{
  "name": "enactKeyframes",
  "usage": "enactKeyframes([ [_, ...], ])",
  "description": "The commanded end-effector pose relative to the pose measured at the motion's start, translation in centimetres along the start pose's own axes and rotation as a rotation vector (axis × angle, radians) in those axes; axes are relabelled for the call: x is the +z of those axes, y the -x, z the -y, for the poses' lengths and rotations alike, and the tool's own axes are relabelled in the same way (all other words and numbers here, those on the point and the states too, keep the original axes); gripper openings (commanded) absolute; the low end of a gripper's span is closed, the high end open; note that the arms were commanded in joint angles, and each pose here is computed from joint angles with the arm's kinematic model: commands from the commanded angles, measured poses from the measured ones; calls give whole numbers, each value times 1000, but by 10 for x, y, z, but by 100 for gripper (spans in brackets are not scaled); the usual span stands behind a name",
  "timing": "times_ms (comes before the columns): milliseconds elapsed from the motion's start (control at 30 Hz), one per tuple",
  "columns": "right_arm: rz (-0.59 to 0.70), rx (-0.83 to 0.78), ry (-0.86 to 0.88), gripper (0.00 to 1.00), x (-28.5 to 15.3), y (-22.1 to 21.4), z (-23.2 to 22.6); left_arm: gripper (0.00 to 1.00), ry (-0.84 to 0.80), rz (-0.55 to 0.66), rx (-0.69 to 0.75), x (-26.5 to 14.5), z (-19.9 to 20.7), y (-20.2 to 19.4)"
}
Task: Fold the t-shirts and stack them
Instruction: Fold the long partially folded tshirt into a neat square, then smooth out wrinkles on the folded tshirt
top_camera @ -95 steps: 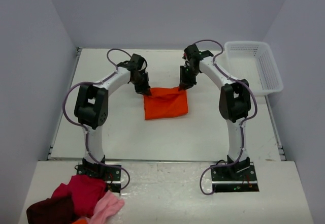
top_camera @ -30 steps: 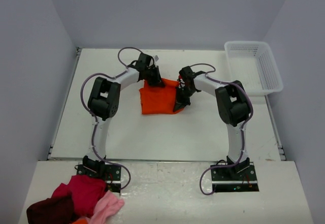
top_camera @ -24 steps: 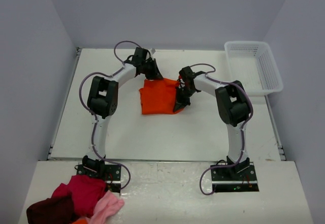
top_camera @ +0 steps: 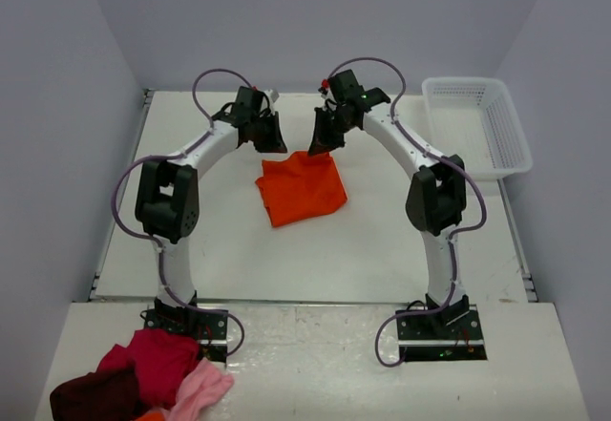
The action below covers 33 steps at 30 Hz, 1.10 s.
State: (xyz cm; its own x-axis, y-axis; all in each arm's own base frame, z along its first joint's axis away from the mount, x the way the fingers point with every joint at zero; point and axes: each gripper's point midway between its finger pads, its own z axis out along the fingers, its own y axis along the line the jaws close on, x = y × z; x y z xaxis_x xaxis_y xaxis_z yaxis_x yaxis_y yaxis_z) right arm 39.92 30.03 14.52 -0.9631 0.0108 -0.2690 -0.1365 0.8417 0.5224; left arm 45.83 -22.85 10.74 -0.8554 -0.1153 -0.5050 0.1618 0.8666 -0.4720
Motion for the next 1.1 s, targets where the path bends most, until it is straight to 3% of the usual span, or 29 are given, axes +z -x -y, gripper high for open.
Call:
enactKeyframes([
  [0, -42, 10, -42, 0, 20, 8, 19, 0, -2, 12, 23, -11, 3, 6],
  [467, -102, 24, -66, 0, 64, 0, 55, 0, -36, -61, 3, -35, 17, -39],
  [800, -156, 80, -140, 0, 73, -24, 81, 0, 113, -127, 7, -3, -24, -55],
  [1067, -183, 103, -195, 0, 75, -39, 98, 0, 213, -124, -57, 12, -68, -42],
])
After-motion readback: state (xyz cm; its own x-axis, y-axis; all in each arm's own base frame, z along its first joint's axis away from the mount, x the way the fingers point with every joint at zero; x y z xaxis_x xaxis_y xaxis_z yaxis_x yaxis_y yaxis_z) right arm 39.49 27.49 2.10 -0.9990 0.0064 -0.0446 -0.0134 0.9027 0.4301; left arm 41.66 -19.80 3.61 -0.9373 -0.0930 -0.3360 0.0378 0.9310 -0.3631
